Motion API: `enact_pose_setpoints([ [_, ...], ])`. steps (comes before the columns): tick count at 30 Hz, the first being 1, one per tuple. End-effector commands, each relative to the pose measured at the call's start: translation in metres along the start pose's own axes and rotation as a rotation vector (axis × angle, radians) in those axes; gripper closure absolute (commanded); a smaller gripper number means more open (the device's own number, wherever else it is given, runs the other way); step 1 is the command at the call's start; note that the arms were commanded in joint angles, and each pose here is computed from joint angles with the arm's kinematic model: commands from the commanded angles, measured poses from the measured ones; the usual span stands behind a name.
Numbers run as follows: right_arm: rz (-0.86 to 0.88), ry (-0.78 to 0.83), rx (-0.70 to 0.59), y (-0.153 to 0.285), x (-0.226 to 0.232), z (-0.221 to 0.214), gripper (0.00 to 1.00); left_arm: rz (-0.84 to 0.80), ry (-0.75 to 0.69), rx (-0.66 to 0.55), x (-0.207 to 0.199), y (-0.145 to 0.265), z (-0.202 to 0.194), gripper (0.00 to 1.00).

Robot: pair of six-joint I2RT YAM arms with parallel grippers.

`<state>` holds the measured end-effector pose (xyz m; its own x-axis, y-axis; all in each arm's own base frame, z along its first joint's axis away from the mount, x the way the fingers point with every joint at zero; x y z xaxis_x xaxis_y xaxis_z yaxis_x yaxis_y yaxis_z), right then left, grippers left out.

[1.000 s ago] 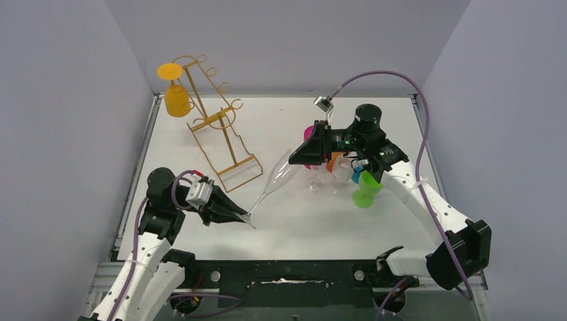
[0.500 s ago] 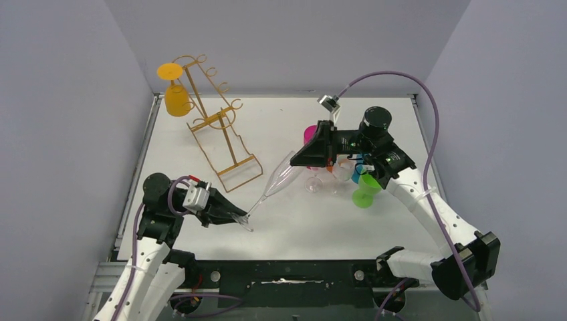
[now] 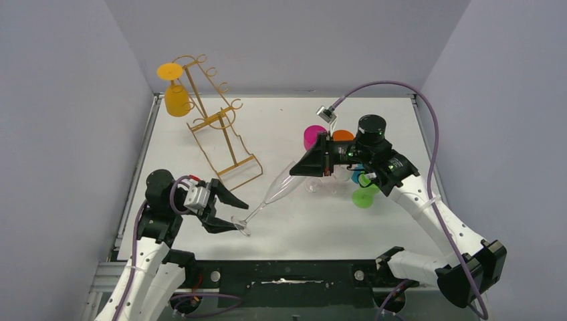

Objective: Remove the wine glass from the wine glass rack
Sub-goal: Place the wine glass at the center of the board.

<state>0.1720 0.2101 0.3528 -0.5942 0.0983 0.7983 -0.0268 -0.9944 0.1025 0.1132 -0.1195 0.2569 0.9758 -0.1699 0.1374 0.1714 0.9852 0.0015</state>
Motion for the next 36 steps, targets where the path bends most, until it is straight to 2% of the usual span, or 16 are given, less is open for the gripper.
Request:
enact_pose_setpoints([
  [1, -0.066, 0.074, -0.051, 0.001, -0.002, 0.002, 1.00, 0.007, -0.073, 0.001, 0.000, 0.000, 0.017, 0.45],
  [15, -0.206, 0.110, -0.181, 0.013, 0.000, 0.012, 1.00, 0.084, -0.061, 0.063, -0.011, 0.002, 0.008, 0.41],
  [28, -0.371, 0.090, -0.218, 0.009, -0.007, 0.008, 1.00, 0.123, -0.146, 0.107, -0.013, 0.004, 0.022, 0.38],
  [31, -0.470, 0.122, -0.221, 0.001, -0.005, 0.002, 1.00, 0.202, -0.144, 0.148, -0.005, 0.007, 0.021, 0.37],
  [36, -0.717, 0.190, -0.219, -0.016, 0.000, -0.014, 1.00, 0.450, -0.034, 0.164, 0.015, 0.013, 0.026, 0.26],
])
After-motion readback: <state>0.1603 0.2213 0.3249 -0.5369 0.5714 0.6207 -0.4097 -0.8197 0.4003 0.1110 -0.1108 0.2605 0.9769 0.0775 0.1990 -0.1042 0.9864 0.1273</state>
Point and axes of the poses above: each gripper's point midway between its finger pads, its own y axis back along the fingers, its own x axis along the line the jaws close on, z = x × y, the point moved 8 cm from there along y, back along the fingers, and after that the axes turned 7 degrees about -y, right-handed, at the moved point
